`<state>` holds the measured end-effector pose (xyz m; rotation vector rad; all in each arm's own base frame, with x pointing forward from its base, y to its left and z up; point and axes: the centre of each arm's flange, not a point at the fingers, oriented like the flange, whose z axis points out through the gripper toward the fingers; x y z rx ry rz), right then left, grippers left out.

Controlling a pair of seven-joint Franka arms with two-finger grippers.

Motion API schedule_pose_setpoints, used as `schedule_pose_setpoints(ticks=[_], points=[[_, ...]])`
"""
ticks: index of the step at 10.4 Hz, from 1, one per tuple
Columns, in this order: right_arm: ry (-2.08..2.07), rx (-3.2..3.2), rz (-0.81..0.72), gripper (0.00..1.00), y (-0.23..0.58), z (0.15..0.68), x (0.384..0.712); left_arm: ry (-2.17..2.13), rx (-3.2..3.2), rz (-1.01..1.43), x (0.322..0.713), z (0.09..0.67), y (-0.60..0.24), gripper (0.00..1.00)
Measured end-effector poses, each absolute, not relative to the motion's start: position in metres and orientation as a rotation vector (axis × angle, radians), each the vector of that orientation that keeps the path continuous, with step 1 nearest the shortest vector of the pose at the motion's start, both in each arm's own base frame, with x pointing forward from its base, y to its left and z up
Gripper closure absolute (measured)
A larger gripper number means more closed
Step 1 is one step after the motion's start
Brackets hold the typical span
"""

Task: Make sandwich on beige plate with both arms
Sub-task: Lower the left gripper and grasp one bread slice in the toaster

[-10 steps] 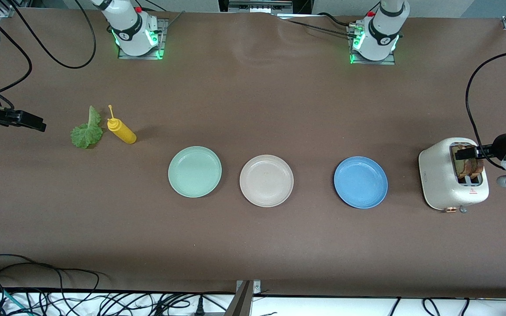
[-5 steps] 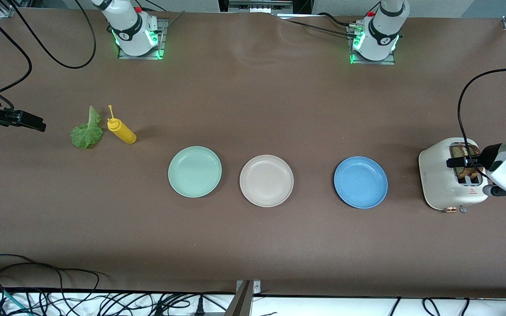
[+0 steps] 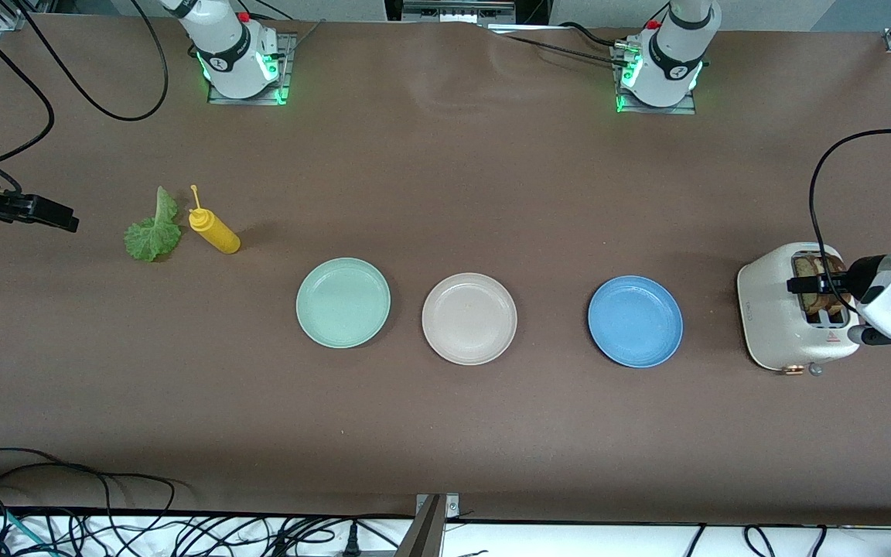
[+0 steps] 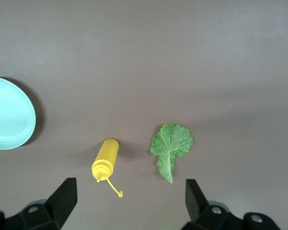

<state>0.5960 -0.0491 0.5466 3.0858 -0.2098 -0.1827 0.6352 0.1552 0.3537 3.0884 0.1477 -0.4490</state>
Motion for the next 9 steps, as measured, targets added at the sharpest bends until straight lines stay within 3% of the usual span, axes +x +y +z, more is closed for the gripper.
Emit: schedule_pose_setpoints(ticks=[9], points=[[-0.185,3.088,-0.183,0.00,-0.049,0.547,0.596,0.191,3.084,-0.471,0.637,0.349,0.145,0.04]])
